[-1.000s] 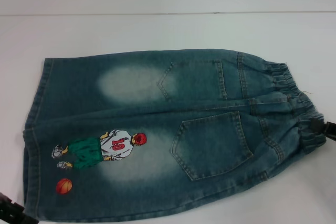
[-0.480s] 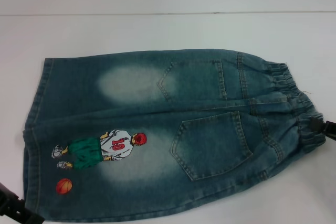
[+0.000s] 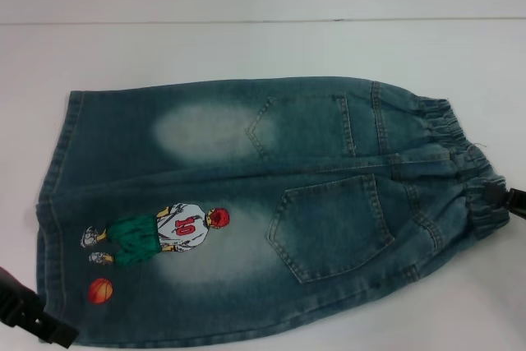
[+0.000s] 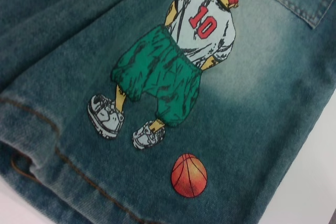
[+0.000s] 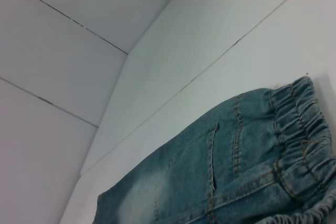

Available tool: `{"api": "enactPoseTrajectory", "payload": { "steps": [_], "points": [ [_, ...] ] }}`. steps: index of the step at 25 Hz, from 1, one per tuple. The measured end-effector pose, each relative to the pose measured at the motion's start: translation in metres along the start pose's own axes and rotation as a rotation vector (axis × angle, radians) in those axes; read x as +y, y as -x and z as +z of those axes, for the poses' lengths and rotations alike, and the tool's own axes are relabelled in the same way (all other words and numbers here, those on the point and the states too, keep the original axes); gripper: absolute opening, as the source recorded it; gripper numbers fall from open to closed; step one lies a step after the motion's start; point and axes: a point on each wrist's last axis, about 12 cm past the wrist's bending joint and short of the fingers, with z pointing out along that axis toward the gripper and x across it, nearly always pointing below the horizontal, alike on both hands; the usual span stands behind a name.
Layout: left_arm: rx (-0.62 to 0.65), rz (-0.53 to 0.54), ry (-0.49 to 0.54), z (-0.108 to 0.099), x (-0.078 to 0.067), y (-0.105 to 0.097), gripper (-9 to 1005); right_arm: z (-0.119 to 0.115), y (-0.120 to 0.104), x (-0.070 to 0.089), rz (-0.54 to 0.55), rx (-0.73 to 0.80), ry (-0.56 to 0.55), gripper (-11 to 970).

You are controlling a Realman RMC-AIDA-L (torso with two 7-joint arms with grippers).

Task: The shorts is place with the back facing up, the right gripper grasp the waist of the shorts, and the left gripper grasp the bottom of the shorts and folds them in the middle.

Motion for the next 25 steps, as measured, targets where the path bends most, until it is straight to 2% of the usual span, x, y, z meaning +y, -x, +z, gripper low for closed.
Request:
{"api": "enactPoseTrajectory", "payload": {
  "steps": [11,25],
  "points": [
    [-0.015,-0.019,-0.004,0.0030,0.0022,-0.0081,715,0.0008,0.0006,0.0005,-0.002,0.001,0.003,50],
    [-0.035,-0.029,0.002,0.0057,0.0036,-0.0092,713,0.0011,0.0008,0.0012,-0.003,0.003,0.008,51]
  ]
}}
